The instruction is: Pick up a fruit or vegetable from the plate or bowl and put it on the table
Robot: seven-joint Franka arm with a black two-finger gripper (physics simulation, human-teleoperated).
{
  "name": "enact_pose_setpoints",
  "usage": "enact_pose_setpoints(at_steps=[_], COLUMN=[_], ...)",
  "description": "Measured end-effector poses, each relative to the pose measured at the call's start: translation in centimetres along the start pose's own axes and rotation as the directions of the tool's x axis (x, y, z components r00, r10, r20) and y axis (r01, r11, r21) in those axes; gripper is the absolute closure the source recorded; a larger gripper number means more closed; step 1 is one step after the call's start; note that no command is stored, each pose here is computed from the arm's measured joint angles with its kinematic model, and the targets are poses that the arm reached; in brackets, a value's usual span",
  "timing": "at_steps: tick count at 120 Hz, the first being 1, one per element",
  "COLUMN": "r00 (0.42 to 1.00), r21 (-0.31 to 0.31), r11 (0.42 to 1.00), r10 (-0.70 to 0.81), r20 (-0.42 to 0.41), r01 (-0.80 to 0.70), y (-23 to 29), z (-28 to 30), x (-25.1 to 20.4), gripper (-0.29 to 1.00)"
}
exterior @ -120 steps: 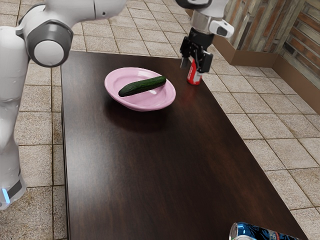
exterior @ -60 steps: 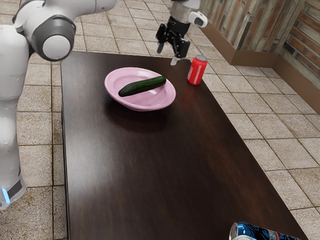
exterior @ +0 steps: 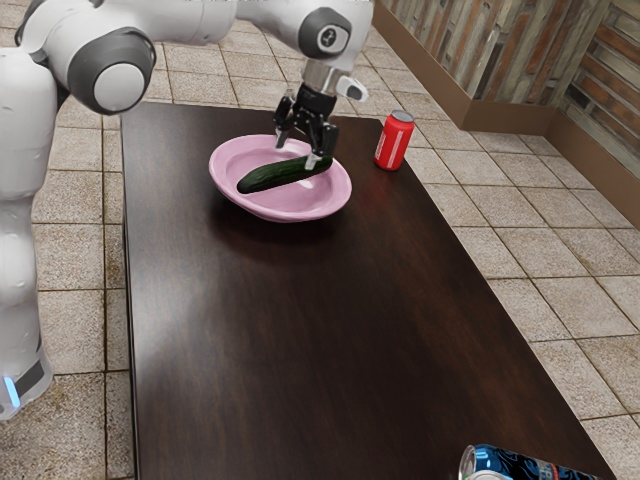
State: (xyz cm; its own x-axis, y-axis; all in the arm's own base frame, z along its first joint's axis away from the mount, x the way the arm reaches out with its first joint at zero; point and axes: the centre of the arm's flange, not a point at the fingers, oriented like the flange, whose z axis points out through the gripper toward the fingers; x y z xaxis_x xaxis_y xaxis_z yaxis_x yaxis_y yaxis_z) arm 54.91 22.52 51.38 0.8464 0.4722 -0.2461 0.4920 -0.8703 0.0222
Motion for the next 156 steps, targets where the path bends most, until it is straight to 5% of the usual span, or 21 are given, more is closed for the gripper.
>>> enact_pose_setpoints(at_steps=[102,136,156], r00=[0.995,0.994,0.993], r21=[0.038,0.035,0.034], r11=[0.999,0.998,0.999], r10=[0.042,0.048,0.040], r20=[-0.093,-0.101,-0.111], r01=[-0.039,-0.045,-0.037], y=[-0.1,-0.1,-0.4], z=[4.9,4.9,4.2], x=[4.3,4.5,4.3], gripper=[0.01,0.46,0.53])
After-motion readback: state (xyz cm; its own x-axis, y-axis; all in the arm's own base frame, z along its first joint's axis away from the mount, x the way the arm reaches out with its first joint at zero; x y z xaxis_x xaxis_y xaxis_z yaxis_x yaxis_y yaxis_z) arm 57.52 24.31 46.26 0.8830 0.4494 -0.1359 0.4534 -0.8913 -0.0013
